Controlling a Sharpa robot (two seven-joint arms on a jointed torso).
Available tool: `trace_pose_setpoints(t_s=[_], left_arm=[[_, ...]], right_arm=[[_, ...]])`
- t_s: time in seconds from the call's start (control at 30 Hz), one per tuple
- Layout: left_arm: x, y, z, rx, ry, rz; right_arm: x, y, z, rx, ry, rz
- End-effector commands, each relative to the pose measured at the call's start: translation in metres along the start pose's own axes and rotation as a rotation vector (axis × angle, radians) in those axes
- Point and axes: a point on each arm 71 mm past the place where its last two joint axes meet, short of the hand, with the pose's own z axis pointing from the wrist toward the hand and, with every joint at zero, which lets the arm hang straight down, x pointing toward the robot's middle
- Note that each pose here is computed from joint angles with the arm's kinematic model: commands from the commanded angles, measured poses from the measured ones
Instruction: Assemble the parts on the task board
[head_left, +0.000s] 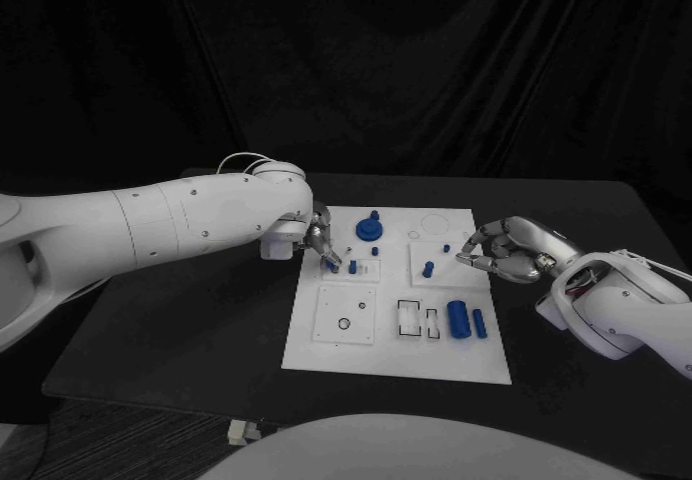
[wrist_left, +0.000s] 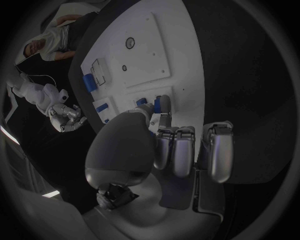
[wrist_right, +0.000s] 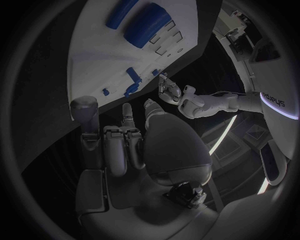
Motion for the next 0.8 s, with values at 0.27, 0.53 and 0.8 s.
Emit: trace_pose_setpoints(t_s=[0.27, 0.53, 0.8], left_arm=[[0.0068, -0.0056, 0.0056, 0.004, 0.015, -0.006], [0.0048, -0.0056, 0.0073, 0.008, -0.017, -0.001], [0.0061, -0.0078, 0.0084, 0.016, -0.006, 0.013]], right_arm=[[0.0017, -0.0008, -0.0005, 0.010, 0.005, 0.001], [0.0018, -0.0006, -0.0002, 0.008, 0.003, 0.000], [0.0019, -0.0004, 0.0000, 0.007, 0.004, 0.001]])
